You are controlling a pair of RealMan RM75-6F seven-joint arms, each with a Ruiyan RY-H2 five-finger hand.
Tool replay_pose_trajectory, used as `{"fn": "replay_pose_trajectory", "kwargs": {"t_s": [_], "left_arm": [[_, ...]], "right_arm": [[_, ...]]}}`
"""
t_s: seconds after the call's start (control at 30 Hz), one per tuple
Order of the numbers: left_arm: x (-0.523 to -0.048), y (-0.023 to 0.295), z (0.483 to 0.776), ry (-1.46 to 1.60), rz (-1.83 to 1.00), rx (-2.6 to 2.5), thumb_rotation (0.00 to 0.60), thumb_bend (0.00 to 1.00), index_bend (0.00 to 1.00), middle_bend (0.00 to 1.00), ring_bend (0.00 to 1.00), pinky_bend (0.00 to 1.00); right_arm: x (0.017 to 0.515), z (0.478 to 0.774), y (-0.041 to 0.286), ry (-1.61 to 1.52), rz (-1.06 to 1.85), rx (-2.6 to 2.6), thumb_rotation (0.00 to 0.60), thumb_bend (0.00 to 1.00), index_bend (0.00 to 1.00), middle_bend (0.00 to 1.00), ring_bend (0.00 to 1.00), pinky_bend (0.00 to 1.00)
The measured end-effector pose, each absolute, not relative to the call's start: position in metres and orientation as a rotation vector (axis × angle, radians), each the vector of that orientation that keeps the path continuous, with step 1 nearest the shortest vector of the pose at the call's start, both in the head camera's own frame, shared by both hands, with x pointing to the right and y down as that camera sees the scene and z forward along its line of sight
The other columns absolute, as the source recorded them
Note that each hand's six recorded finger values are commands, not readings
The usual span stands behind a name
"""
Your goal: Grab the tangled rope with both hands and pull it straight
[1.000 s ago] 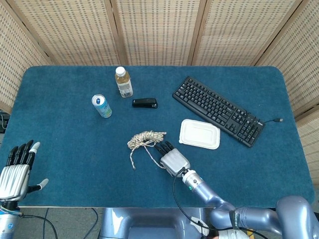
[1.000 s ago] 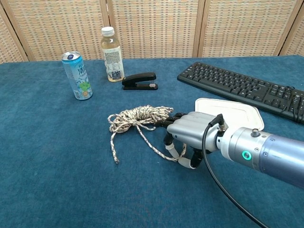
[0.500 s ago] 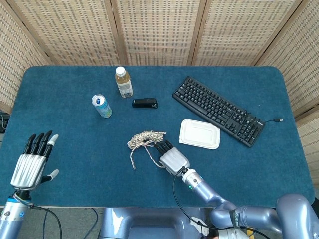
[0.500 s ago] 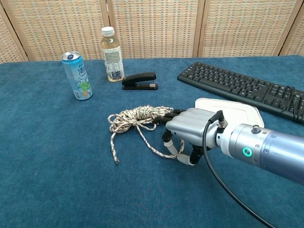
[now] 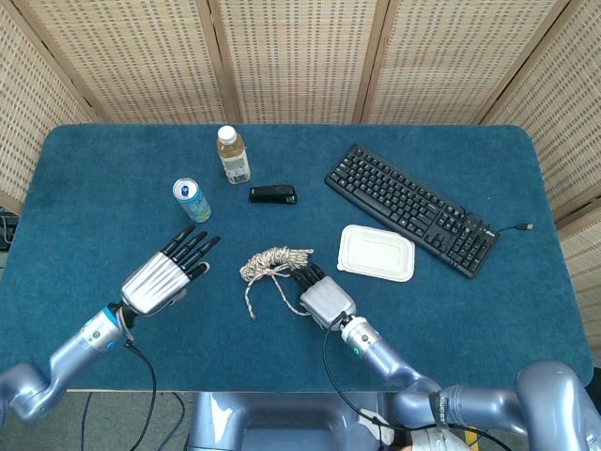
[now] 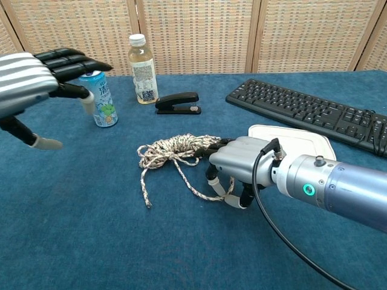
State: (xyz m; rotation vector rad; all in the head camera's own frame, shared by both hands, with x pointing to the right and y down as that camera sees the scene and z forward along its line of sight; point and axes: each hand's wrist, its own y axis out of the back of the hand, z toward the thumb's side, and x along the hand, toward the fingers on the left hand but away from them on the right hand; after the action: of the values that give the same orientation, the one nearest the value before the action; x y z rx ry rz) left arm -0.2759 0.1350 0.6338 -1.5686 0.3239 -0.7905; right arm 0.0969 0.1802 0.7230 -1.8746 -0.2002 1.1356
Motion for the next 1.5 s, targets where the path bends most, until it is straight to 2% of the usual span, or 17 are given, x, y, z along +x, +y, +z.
{"fn": "replay_pose_trajectory", "kwargs": {"t_s": [0.3,0.5,0.9,1.23,1.5], "left_arm": [[-0.22,0.147,0.671,0.183,-0.688,-1.661,0.6,0.18,0.43,0.0,0.0,0.0],[-0.204,0.16,0.69,0.101,-0.688,-1.686,0.6,0.23,0.43,0.0,0.0,0.0],[-0.188,0.179,0.714,0.063,-0.692,-1.689,0.6,0.26,0.47,0.0,0.0,0.0],[-0.184,0.185,0.724,0.075,-0.691,-1.69,0.6,0.29,0.48,0.0,0.0,0.0],[-0.18,0.188,0.73,0.092,-0.694,-1.7,0.6,0.31,0.54,0.0,0.0,0.0]], "right_arm": [[0.098,0.724,0.178,-0.2,1.148,-1.883,0.6,0.43,0.63,0.0,0.0,0.0],[0.098,0.724,0.176,-0.203,1.148,-1.888,0.6,0.43,0.63,0.0,0.0,0.0],[0.096,0.725,0.176,-0.21,1.146,-1.889,0.6,0.43,0.64,0.0,0.0,0.0],[0.096,0.726,0.176,-0.211,1.148,-1.893,0.6,0.43,0.64,0.0,0.0,0.0],[0.096,0.726,0.176,-0.21,1.147,-1.893,0.6,0.43,0.64,0.0,0.0,0.0]]}}
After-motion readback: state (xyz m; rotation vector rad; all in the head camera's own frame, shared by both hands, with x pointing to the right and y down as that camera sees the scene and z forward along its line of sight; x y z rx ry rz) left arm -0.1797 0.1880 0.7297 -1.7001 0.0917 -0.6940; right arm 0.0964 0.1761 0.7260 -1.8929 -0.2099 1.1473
